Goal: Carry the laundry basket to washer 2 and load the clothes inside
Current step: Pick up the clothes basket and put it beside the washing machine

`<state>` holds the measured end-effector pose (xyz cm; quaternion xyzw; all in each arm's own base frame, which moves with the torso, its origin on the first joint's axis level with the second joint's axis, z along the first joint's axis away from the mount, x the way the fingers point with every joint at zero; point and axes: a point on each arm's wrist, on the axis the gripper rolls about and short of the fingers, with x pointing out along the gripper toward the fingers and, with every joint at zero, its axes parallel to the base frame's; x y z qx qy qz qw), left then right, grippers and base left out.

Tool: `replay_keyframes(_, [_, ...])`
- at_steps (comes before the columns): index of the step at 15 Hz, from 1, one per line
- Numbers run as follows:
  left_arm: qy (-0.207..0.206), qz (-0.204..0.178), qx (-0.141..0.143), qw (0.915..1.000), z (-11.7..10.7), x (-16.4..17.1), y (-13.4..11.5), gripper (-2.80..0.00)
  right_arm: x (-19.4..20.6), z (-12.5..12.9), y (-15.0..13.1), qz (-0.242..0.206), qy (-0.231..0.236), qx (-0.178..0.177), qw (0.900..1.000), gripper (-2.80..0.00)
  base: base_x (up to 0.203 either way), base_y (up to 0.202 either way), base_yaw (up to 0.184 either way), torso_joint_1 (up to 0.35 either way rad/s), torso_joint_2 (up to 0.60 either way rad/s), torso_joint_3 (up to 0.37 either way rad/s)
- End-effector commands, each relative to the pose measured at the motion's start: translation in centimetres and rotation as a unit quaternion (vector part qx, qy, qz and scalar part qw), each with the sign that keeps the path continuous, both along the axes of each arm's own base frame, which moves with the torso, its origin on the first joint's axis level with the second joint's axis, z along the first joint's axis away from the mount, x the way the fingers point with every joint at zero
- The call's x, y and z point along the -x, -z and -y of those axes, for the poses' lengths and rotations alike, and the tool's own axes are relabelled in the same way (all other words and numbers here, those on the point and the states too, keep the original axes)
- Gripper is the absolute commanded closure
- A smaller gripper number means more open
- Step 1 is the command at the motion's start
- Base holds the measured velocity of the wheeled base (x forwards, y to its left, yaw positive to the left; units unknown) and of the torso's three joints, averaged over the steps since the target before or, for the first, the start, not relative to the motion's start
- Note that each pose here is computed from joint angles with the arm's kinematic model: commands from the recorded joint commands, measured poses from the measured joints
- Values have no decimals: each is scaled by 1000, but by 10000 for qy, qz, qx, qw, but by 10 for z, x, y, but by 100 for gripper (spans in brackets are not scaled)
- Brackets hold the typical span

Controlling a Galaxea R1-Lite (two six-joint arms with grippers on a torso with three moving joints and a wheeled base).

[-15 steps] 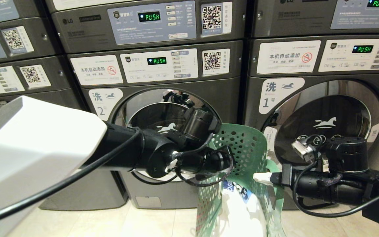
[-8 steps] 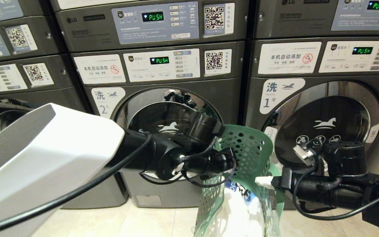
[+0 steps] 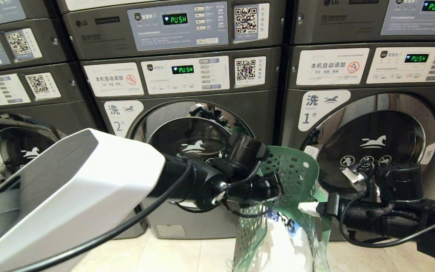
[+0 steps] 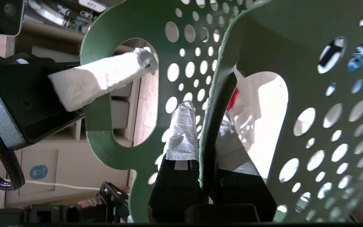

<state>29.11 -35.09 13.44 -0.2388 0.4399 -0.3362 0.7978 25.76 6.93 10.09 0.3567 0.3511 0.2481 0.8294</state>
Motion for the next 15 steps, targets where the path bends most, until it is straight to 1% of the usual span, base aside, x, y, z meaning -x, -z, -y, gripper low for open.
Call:
replay_keyframes(1, [97,-36,-24,9999,18,-2,14,0,-2,12,3,-48,213,-12,9998,0,0,0,0,0,0,0])
replay_keyframes(3, [236,56,79,9997,37,0,16,0,2,20,5,-115,365,0,9993,0,0,0,0,-1,1,-34])
replay_keyframes(5, [382,86,91,9992,52,5,18,0,8,24,9,-219,415,27,9989,0,0,0,0,1,4,-141])
replay_keyframes(8, [602,41,-86,9981,71,13,31,0,11,39,15,-236,615,182,9977,0,0,0,0,4,1,-183])
replay_keyframes(10, [735,-9,-182,9971,82,21,42,0,10,48,16,-254,803,188,9963,0,0,0,0,6,4,-195])
replay_keyframes(15, [959,-10,-341,9948,93,34,58,0,9,60,22,-397,1039,208,9936,0,0,0,0,4,4,-196])
